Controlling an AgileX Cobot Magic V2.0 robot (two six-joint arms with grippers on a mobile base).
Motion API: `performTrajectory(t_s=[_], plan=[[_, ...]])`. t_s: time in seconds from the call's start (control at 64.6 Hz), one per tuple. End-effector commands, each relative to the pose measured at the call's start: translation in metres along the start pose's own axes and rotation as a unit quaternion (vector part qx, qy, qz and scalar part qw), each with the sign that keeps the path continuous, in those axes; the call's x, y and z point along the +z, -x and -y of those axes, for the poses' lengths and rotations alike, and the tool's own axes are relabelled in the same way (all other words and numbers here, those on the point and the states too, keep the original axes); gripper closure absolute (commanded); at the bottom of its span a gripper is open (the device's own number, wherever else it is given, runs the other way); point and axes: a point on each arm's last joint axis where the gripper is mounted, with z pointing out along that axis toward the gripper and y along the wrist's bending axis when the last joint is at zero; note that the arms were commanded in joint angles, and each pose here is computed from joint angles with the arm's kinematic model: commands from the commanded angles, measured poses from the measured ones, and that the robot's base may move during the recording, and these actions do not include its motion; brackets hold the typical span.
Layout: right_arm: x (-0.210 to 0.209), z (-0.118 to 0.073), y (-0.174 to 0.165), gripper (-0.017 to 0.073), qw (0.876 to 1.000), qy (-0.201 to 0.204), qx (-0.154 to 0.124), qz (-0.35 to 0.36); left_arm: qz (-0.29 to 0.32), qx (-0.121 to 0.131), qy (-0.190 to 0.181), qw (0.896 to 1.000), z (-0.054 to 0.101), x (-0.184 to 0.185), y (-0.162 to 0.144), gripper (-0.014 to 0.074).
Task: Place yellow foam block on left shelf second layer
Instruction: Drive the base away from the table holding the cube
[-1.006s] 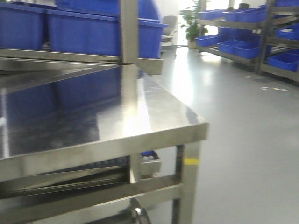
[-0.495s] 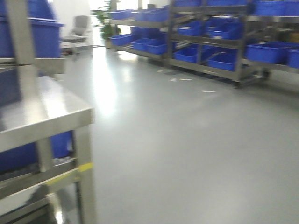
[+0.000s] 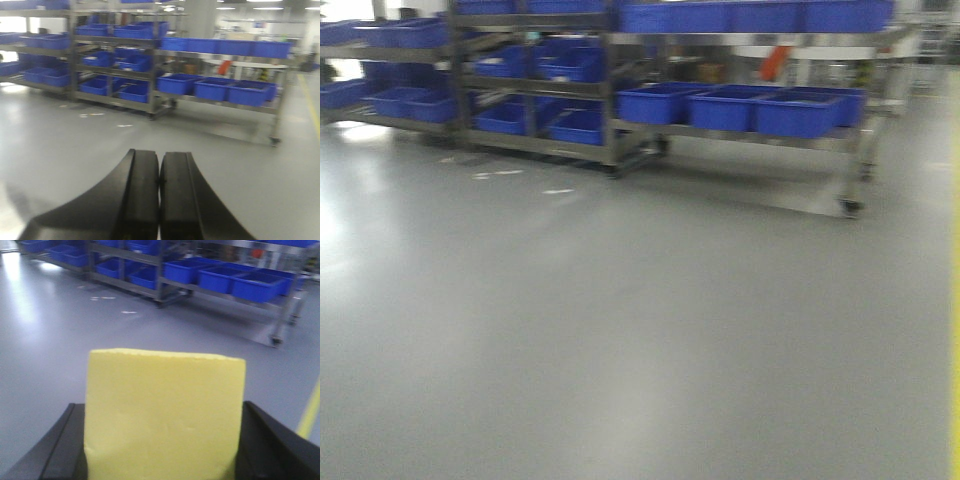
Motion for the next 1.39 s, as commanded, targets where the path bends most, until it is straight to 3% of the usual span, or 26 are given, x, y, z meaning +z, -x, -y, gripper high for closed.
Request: performTrajectory(t_s=[0.0, 1.378], plan=[[-0.003, 0.0007, 0.0181, 0.0166, 0.998, -0.004, -0.004, 0.058, 0.041, -0.005, -0.011, 0.999, 0.0012, -0.0015, 0.0003, 0.0457], [-0.003, 0.0007, 0.0181, 0.0166, 0.998, -0.004, -0.004, 0.058, 0.041, -0.005, -0.011, 0.999, 0.0012, -0.0015, 0.0003, 0.0457]])
